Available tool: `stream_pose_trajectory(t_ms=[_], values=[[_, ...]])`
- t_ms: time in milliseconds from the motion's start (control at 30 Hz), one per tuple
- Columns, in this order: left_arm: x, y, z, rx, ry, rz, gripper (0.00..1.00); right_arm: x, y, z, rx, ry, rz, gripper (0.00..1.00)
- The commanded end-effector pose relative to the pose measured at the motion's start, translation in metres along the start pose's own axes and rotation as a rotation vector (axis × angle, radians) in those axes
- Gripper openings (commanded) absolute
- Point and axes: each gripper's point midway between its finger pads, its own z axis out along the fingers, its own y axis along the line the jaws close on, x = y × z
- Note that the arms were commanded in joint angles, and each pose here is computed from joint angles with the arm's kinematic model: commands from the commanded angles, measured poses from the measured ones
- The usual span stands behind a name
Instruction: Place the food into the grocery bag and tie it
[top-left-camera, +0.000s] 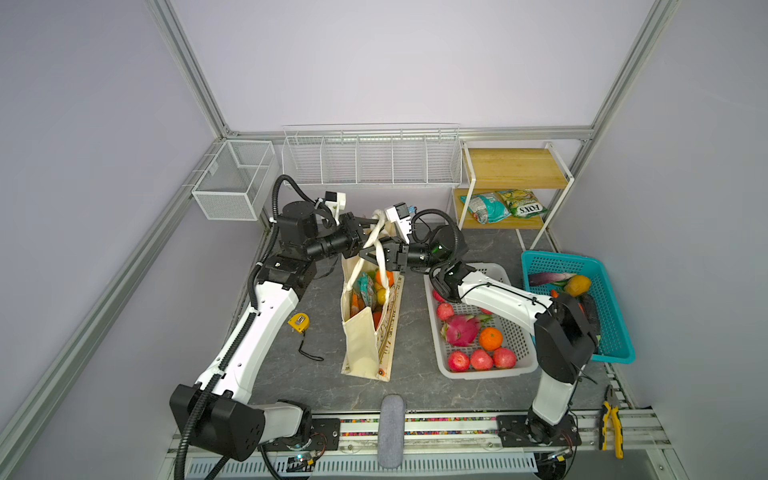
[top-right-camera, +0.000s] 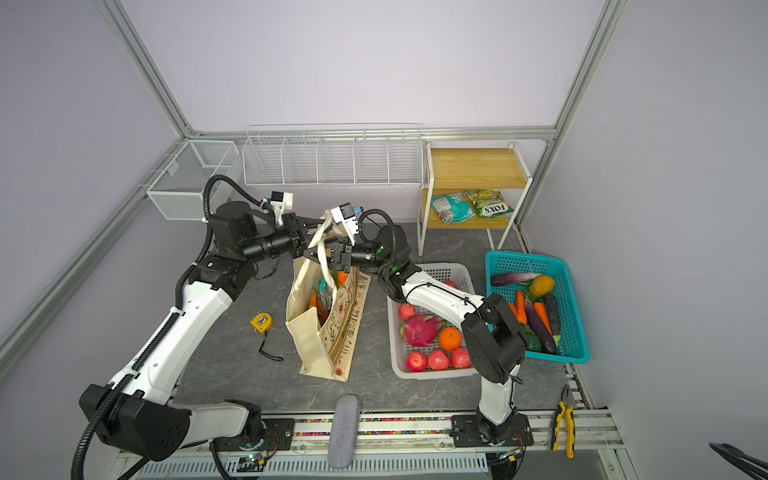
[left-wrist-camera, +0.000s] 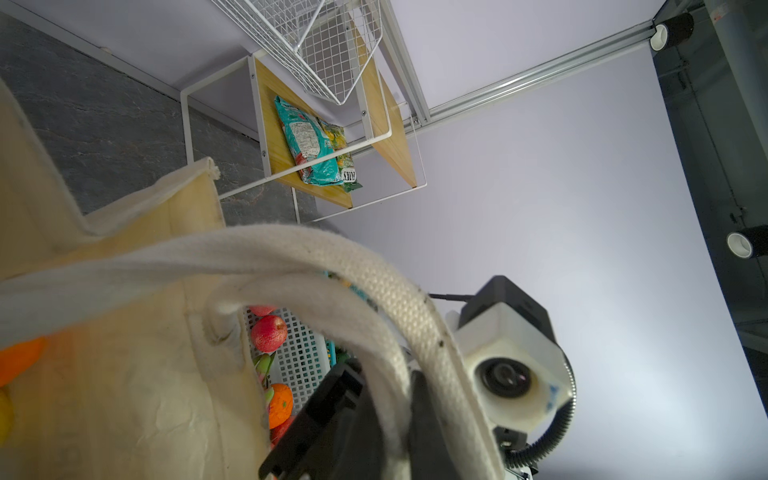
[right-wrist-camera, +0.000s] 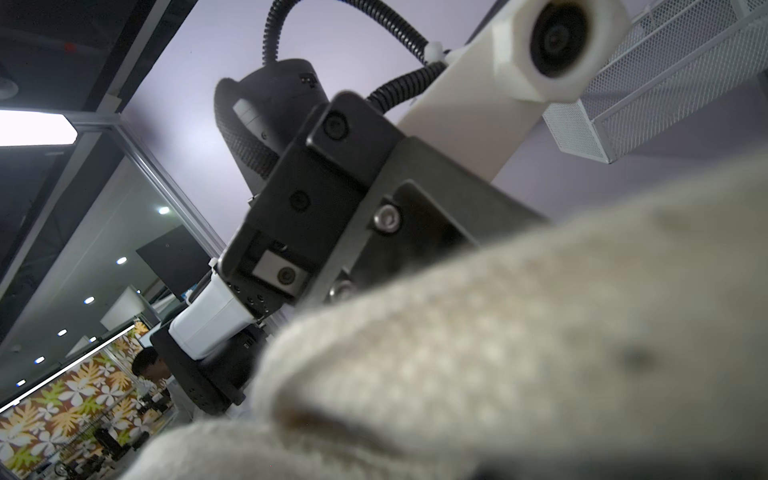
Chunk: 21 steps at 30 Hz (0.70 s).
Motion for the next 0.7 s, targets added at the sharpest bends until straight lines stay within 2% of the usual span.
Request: stream_pose_trajectory(t_ms=[0,67,233,467,667], values=[[0.008,0.020,0.003,-0.050,0.022,-0.011,0.00,-0.021,0.036,0.004,-0.070,-0.058,-0.108,0.25],[0.008,0.020,0.003,-0.051,0.021,-0.009,0.00,-0.018,0.033,0.001,-0.050,-0.051,-0.105,0.19],[0.004,0.018,-0.002,-0.058,0.014,-0.002,0.00,0.001,0.023,-0.011,0.022,0.025,-0.096,0.13],[-0.001,0.016,-0.011,-0.062,-0.004,0.001,0.00,0.031,0.007,-0.033,0.171,0.141,-0.114,0.09],[-0.002,0.019,-0.024,-0.081,-0.029,-0.010,0.00,0.038,-0.012,-0.056,0.336,0.163,-0.147,0.07]])
